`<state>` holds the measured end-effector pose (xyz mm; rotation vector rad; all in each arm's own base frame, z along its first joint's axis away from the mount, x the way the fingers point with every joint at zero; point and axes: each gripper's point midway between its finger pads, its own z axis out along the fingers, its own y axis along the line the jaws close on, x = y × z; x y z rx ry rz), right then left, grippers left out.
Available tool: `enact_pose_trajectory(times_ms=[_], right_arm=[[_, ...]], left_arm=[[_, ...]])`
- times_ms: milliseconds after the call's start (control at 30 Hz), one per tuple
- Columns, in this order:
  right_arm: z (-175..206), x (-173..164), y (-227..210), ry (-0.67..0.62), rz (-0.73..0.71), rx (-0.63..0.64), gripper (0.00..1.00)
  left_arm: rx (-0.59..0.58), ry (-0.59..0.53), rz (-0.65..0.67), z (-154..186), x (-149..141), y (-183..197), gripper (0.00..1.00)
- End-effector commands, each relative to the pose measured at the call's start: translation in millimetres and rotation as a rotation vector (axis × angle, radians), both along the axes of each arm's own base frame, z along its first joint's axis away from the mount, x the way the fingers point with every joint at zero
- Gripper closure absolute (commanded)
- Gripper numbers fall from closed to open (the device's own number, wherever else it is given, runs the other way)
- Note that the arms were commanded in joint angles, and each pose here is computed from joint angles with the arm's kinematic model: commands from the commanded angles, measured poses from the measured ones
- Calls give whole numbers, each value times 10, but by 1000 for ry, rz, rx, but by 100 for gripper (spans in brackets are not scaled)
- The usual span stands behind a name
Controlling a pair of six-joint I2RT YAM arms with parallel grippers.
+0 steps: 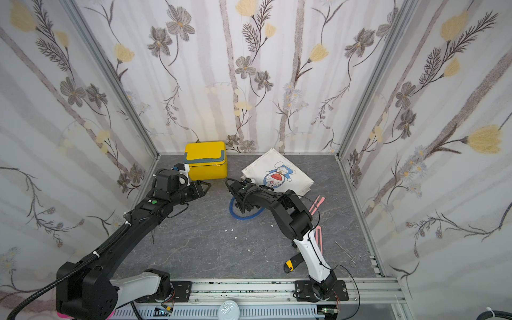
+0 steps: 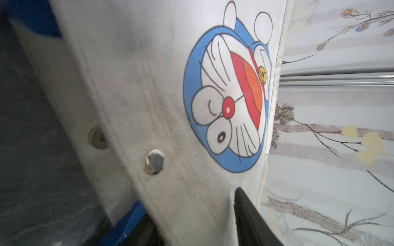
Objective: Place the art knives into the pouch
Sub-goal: Open the pouch at the center of the board.
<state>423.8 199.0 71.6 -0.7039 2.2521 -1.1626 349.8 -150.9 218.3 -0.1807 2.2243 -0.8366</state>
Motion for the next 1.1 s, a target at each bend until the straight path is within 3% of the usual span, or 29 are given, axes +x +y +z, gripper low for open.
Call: enact_pose_trajectory(times_ms=[0, 133, 300, 400, 567, 700, 867, 1067], right_arm=[[73, 106, -28, -44, -8, -2, 64], [87, 189, -63, -56, -12, 10, 100], [212, 267, -41, -83, -13, 81, 100], [404, 273, 77, -88, 1, 231, 100], [984, 165, 390, -98, 43, 546, 100], [1352, 34, 599, -47, 71, 738, 100], [1717, -95, 728, -21, 104, 896, 100], [1898, -143, 782, 65, 126, 1071, 100]], left_arm=[[-16, -23, -7, 39, 13, -7, 51], [-16, -16, -6, -24, 11, 7, 51], [-4, 3, 9, -120, 24, 43, 51], [-6, -9, 27, -84, 26, 71, 51], [-105, -44, -42, 7, -7, -198, 18], [-104, -32, -109, -78, 47, -499, 1], [-88, -31, -113, -106, 125, -648, 0], [-19, -46, -65, 28, 30, -553, 0]])
